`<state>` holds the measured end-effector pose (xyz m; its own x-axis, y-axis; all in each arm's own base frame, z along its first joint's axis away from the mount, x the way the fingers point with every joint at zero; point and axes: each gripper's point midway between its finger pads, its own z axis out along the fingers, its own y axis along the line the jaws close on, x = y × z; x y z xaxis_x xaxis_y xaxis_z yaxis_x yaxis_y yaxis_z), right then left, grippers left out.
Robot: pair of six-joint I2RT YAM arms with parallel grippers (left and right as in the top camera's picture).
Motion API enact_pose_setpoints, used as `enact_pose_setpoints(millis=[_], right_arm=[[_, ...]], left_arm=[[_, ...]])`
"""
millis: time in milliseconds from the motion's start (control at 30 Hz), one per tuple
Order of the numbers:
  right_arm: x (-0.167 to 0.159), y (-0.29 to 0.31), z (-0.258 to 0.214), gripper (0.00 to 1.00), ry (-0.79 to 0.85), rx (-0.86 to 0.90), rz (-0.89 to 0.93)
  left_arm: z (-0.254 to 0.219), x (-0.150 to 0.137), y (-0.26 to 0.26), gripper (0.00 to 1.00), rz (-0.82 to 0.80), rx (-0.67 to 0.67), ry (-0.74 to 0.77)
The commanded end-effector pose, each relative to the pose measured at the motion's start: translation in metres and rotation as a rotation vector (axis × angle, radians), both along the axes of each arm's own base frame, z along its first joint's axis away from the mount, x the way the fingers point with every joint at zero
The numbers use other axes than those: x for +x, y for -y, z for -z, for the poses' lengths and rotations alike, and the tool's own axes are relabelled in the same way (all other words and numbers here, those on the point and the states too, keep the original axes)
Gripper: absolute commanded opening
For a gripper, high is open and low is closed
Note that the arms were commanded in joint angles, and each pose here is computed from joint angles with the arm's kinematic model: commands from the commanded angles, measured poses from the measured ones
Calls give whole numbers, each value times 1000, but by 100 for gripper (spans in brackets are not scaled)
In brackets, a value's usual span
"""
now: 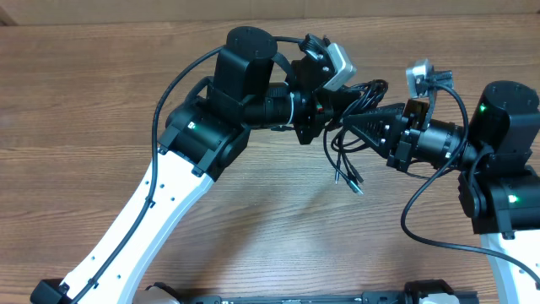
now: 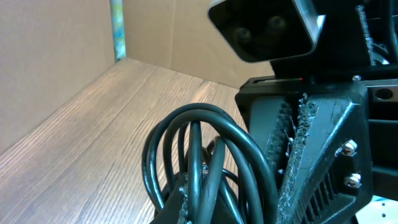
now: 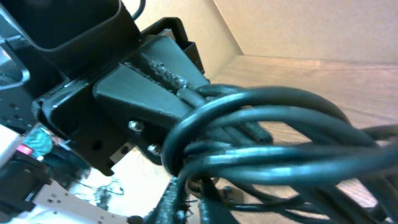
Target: Untangle cables
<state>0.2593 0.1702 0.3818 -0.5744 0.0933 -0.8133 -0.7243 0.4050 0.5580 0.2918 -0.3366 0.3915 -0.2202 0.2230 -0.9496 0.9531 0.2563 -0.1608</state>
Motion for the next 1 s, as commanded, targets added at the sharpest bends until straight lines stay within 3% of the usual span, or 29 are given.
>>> enact_pose_setpoints(millis=[0, 233, 867, 967], right_arm=[[-10, -5, -12, 4, 35, 27, -68], [-25, -10, -36, 4, 145, 75, -182], [2, 35, -38, 4, 103, 87, -3], [6, 43, -38, 4, 89, 92, 30]], left_arm=[[-3, -1, 4, 4, -7, -1, -1], [11, 8, -3, 4, -83, 55, -28], [14, 5, -3, 4, -70, 63, -45], [13, -5, 0, 4, -9, 59, -32]])
